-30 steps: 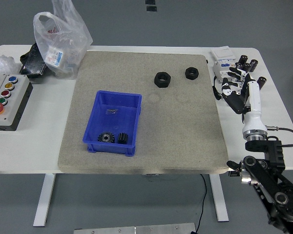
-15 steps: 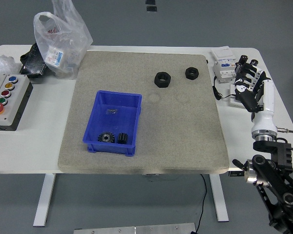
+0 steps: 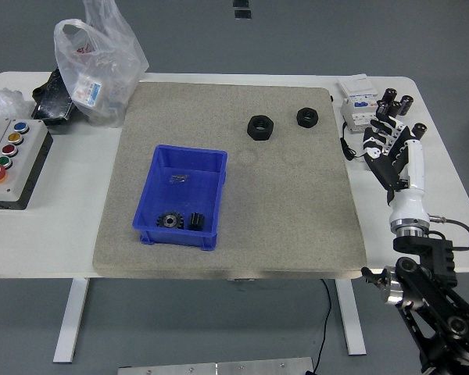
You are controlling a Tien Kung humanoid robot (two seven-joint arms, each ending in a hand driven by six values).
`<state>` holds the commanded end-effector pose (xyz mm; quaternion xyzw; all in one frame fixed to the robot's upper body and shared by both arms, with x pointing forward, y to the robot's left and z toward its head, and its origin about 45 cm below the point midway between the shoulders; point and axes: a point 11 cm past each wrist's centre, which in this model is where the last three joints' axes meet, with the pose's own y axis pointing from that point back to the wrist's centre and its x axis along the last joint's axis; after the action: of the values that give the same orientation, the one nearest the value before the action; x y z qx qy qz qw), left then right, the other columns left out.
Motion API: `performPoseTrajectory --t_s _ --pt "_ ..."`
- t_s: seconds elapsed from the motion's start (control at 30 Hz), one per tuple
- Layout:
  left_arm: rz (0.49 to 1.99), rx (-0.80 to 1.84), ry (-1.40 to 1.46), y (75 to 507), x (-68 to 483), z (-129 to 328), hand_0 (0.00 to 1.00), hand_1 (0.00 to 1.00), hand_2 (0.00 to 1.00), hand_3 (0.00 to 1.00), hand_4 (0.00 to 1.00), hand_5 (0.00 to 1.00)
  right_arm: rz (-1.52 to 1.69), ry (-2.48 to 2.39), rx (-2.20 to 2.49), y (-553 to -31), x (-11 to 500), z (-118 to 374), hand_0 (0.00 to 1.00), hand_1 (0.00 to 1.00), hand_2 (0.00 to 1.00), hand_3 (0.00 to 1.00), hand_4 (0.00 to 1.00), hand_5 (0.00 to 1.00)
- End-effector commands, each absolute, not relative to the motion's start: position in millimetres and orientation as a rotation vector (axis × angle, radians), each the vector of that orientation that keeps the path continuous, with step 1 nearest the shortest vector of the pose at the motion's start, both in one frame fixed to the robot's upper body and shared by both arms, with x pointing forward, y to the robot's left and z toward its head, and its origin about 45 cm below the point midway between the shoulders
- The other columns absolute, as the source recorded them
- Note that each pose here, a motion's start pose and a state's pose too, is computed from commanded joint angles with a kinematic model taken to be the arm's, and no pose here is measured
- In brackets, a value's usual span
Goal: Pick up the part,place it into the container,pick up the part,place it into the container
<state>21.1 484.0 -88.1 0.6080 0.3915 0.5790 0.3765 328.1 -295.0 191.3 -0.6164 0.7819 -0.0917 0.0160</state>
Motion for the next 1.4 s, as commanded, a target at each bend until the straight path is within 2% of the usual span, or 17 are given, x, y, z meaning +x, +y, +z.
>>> performPoseTrajectory --t_s 0.57,1.4 --pt "1.5 1.506 1.025 471.3 25.8 -93.5 0.613 0.604 0.596 0.626 0.526 0.463 -0.235 2.407 -1.798 -315.9 328.4 202.4 0.615 0.659 0.701 0.692 0.649 0.314" --pt "1.495 1.495 1.03 470.5 34.3 -92.8 0.613 0.591 0.591 0.625 0.575 0.437 -0.121 2.39 -1.729 -319.8 328.3 196.7 0.6 0.634 0.661 0.677 0.645 0.322"
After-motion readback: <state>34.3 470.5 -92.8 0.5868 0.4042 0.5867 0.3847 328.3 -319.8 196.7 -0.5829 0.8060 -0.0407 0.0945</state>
